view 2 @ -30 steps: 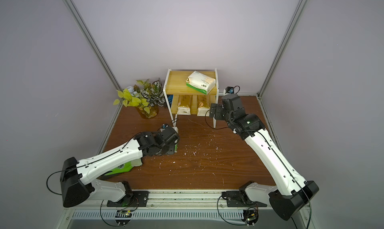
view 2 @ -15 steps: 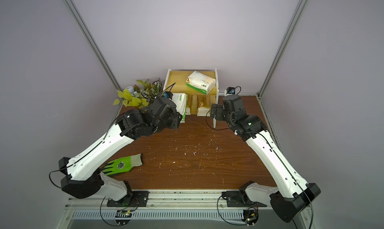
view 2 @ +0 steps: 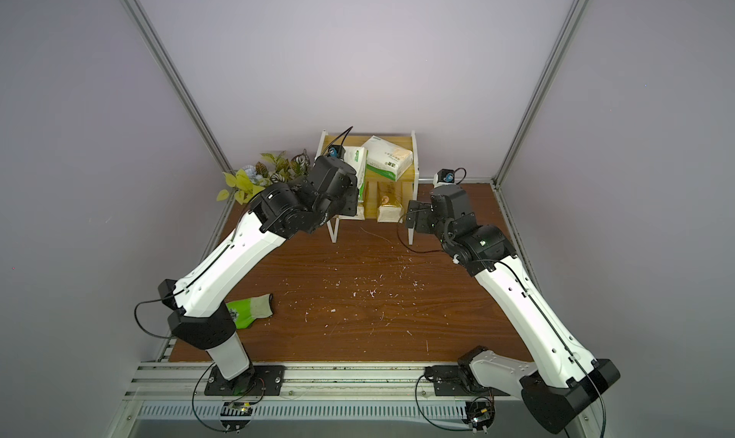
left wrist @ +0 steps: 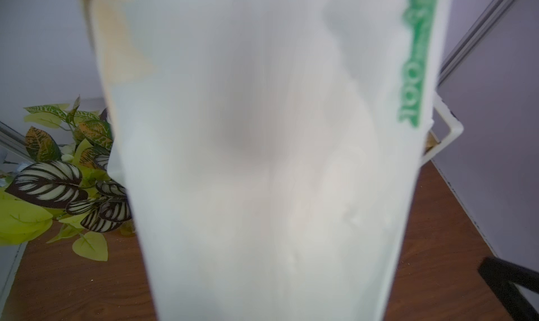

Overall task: Place the tissue boxes on the shelf by color
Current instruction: Place a box of tissues on the shelf.

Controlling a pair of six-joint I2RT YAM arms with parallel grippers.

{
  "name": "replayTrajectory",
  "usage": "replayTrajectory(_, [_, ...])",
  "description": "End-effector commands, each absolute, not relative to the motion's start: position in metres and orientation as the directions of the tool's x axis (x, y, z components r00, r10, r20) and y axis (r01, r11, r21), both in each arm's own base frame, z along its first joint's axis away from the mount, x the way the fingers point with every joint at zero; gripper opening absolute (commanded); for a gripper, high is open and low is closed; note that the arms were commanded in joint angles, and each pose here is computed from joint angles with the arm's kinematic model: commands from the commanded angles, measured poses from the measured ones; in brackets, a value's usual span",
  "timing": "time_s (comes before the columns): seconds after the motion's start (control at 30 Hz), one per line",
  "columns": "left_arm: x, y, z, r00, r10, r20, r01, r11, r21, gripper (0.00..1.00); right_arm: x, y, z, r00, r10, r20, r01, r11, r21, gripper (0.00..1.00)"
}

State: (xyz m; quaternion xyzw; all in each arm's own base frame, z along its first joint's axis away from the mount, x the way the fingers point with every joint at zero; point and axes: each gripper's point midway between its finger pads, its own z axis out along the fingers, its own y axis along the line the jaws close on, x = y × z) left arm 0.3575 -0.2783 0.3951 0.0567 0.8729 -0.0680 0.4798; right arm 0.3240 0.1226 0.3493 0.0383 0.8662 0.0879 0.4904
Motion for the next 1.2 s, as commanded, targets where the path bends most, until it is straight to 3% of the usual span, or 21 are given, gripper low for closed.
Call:
replayTrajectory(0.0, [0.368, -0.252, 0.422, -0.476, -0.006, -0.880, 0.098, 0.993, -0.060, 0.37, 0.317, 0.112, 0.367, -0.459, 0.196, -0.867, 0.008, 0.976, 0.217, 0.99])
replayTrajectory(0.53, [0.402, -0.270, 0.386, -0.561, -0.010, -0.827, 0.129, 0.987, -0.099, 0.38, 0.296, 0.088, 0.376, -0.429, 0.229, -0.874, 0.072, 0.973, 0.220, 0.99])
replayTrajectory(1.17, [0.438, -0.300, 0.379, -0.554, -0.032, -0.832, 0.166, 0.975, -0.149, 0.37, 0.286, 0.081, 0.363, -0.440, 0.260, -0.860, 0.100, 0.965, 0.241, 0.99])
